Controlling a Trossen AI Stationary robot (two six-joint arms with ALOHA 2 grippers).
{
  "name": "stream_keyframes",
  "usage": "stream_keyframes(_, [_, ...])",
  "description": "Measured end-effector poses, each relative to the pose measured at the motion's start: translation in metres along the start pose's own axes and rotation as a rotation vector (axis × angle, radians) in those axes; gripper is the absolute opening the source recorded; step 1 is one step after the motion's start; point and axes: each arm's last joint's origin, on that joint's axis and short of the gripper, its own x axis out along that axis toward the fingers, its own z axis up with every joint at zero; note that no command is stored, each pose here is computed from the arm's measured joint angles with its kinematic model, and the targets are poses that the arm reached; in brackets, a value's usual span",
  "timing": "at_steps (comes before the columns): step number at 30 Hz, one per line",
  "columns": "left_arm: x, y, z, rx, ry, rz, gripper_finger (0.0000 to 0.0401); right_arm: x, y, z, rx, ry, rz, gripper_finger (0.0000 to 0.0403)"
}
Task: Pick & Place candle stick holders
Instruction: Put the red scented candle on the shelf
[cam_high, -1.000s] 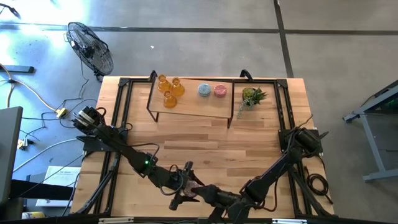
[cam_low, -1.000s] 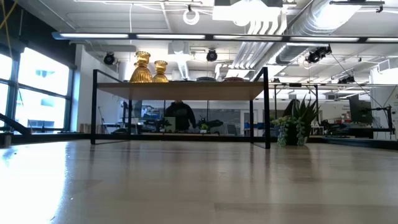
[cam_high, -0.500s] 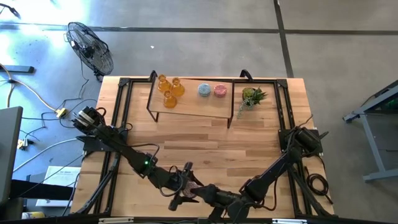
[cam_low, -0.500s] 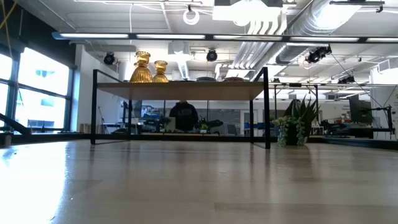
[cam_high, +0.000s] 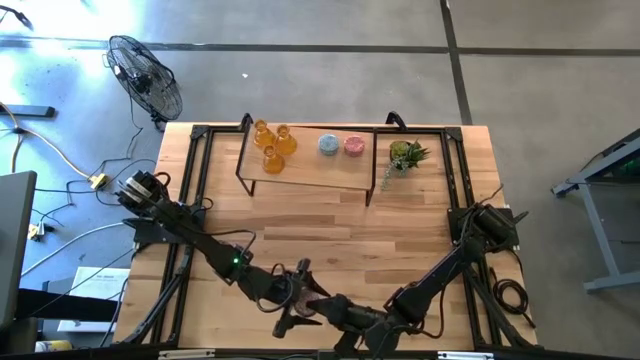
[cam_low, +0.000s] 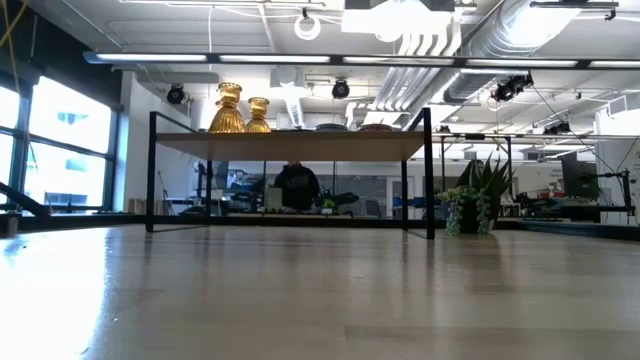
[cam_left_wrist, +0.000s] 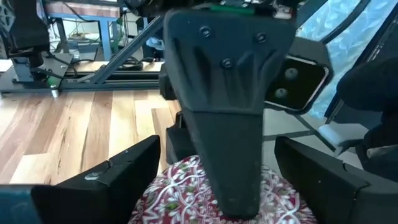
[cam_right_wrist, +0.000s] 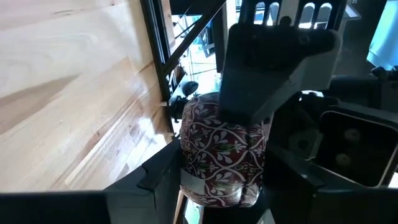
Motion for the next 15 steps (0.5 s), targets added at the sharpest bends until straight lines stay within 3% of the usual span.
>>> stream_keyframes(15, [-0.013,-0.002,0.022,0.041,-0.088,-0.034,0.0319,-0.002,-0.001,-0.001,0.030,0.077,-0.032,0.0180])
